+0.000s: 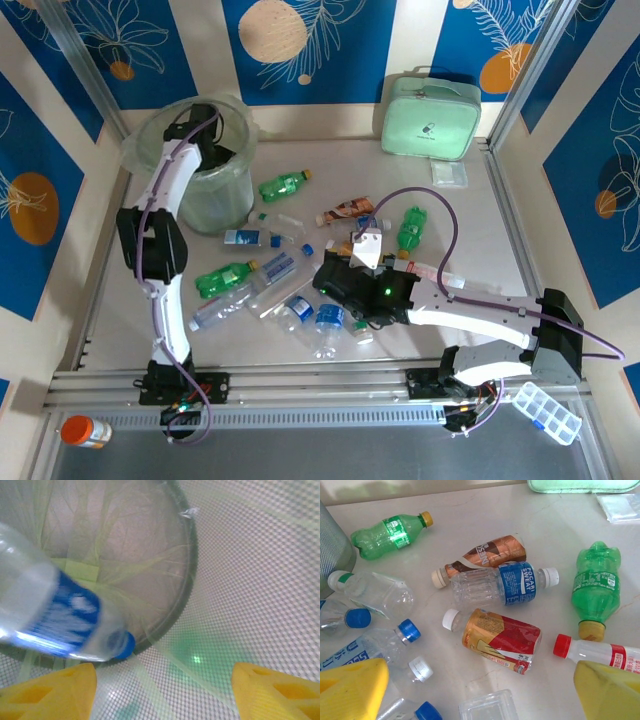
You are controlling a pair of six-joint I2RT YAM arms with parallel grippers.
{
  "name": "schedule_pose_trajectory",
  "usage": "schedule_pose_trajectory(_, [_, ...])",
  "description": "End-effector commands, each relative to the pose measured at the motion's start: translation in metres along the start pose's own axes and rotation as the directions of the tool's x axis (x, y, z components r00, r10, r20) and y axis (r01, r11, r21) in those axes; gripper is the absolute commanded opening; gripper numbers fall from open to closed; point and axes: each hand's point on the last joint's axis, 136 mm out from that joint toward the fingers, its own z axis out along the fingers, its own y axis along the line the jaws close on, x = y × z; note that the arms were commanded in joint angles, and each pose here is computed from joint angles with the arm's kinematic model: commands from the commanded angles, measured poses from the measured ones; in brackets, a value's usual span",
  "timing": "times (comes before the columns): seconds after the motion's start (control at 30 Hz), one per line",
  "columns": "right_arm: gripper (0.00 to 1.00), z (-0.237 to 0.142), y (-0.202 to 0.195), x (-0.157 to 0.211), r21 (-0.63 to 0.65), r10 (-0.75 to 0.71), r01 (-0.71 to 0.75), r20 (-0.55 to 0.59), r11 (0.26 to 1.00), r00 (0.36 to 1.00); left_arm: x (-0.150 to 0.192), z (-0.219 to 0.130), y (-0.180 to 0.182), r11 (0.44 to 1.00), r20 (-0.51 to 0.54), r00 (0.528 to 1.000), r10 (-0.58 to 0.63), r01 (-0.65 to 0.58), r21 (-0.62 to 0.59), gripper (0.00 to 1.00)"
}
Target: Put the plastic bottles in the bin
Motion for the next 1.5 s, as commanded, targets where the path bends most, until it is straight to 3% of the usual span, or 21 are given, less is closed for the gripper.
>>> schedule_pose_trajectory(0.0, [0.96, -0.005, -0.003, -0.015, 0.023, 0.03, -0.031, 0.059, 0.999, 0.998, -0.005, -0.049, -0.006, 0.997, 0.041, 0.998, 0.037, -0.039, 0.065, 0.71])
schedule_pose_trajectory(0.17, [0.97, -0.005, 0.001, -0.017, 0.003, 0.018, -0.018, 0.065, 1.0, 0.998, -0.012, -0.105, -0.021, 0.977, 0.165, 0.978, 0.126, -0.151, 0.149, 0.7])
schedule_pose_trajectory(0.3, [0.97, -0.007, 0.006, -0.018, -0.029, 0.011, -0.009, 0.061, 1.0, 0.998, -0.004, -0.158, -0.031, 0.941, 0.292, 0.93, 0.224, -0.284, 0.183, 0.69])
schedule_pose_trajectory(0.5, [0.97, -0.014, 0.0, -0.025, -0.067, 0.039, -0.033, 0.092, 0.997, 0.995, 0.044, -0.218, -0.014, 0.873, 0.435, 0.82, 0.373, -0.469, 0.133, 0.67])
schedule_pose_trajectory(0.6, [0.97, -0.019, -0.008, -0.03, -0.078, 0.073, -0.064, 0.115, 0.995, 0.991, 0.077, -0.23, 0.006, 0.842, 0.457, 0.796, 0.398, -0.514, 0.163, 0.67])
schedule_pose_trajectory(0.77, [0.96, -0.024, -0.018, -0.036, -0.101, 0.121, -0.106, 0.145, 0.989, 0.982, 0.141, -0.218, 0.045, 0.755, 0.392, 0.776, 0.495, -0.607, 0.248, 0.66])
schedule_pose_trajectory(0.87, [0.96, -0.025, -0.028, -0.037, -0.08, 0.158, -0.147, 0.158, 0.986, 0.975, 0.171, -0.203, 0.071, 0.688, 0.383, 0.713, 0.588, -0.689, 0.226, 0.66])
schedule_pose_trajectory(1.03, [0.95, -0.024, -0.029, -0.036, -0.083, 0.163, -0.152, 0.148, 0.985, 0.975, 0.222, -0.157, 0.114, 0.527, 0.249, 0.561, 0.79, -0.828, 0.191, 0.65])
schedule_pose_trajectory(1.2, [0.95, -0.022, -0.036, -0.038, -0.06, 0.155, -0.147, 0.168, 0.987, 0.974, 0.278, -0.122, 0.149, 0.298, 0.152, 0.329, 0.932, -0.934, 0.198, 0.64])
schedule_pose_trajectory(1.27, [0.95, -0.02, -0.041, -0.039, -0.047, 0.15, -0.144, 0.169, 0.988, 0.974, 0.296, -0.115, 0.159, 0.241, 0.139, 0.279, 0.95, -0.941, 0.24, 0.64])
schedule_pose_trajectory(1.37, [0.95, -0.013, -0.045, -0.042, -0.055, 0.134, -0.127, 0.132, 0.99, 0.982, 0.319, -0.112, 0.163, 0.184, 0.154, 0.247, 0.957, -0.923, 0.338, 0.64])
schedule_pose_trajectory(1.47, [0.95, -0.013, -0.043, -0.039, -0.169, 0.132, -0.121, 0.052, 0.978, 0.99, 0.315, -0.112, 0.158, 0.171, 0.228, 0.258, 0.939, -0.924, 0.341, 0.62])
